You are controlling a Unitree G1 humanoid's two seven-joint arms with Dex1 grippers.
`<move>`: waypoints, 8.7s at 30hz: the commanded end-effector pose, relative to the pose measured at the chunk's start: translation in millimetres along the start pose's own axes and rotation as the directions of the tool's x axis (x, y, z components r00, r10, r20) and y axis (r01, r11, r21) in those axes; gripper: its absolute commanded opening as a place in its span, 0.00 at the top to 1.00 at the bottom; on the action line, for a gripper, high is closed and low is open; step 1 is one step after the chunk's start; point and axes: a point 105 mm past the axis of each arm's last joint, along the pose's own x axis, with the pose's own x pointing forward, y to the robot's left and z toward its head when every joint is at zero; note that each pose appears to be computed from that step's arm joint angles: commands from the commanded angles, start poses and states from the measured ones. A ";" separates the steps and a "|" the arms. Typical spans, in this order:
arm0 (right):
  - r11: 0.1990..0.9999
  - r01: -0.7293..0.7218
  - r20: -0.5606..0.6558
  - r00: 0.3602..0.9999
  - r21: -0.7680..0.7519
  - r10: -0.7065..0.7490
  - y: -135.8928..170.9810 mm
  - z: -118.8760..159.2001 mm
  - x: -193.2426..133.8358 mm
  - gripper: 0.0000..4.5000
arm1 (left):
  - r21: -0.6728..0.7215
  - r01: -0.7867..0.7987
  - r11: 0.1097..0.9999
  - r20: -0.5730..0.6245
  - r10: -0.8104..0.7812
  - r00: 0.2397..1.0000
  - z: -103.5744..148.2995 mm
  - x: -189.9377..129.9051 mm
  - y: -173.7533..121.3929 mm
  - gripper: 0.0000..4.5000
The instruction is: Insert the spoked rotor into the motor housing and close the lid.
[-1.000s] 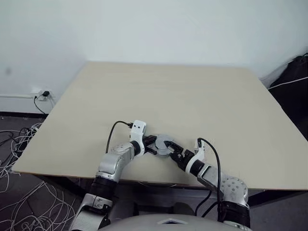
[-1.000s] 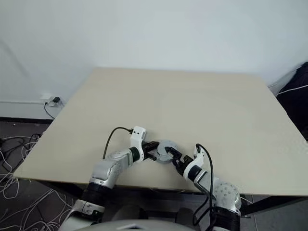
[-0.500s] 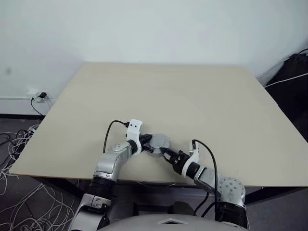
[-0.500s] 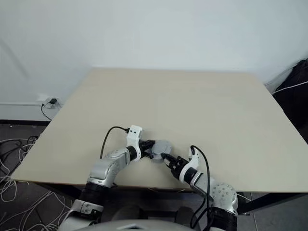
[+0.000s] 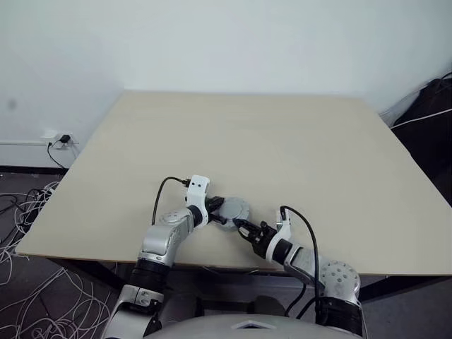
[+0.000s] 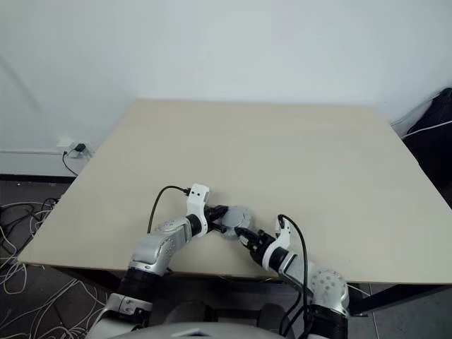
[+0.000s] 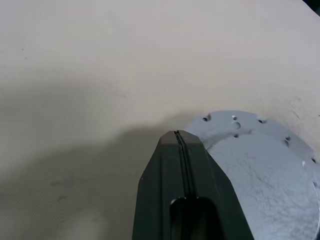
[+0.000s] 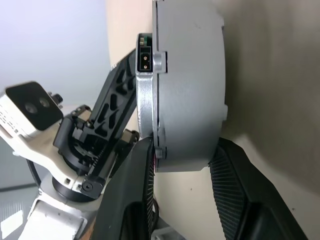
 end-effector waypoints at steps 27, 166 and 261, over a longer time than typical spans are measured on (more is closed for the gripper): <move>0.992 -0.127 0.107 0.986 -0.012 0.128 31.0 12.9 6.5 0.72 | -0.245 0.162 0.956 0.457 -0.033 0.889 69.4 -40.3 -13.4 1.00; 0.177 0.336 0.364 0.917 -0.925 0.162 45.2 32.3 -22.9 0.00 | -0.835 0.095 0.543 0.416 0.509 0.754 97.1 -6.5 130.3 0.53; 0.184 0.753 0.775 0.621 -0.632 0.116 12.5 76.8 -76.3 0.00 | 0.060 -0.684 0.727 0.656 0.488 0.576 1.7 -142.7 48.5 0.01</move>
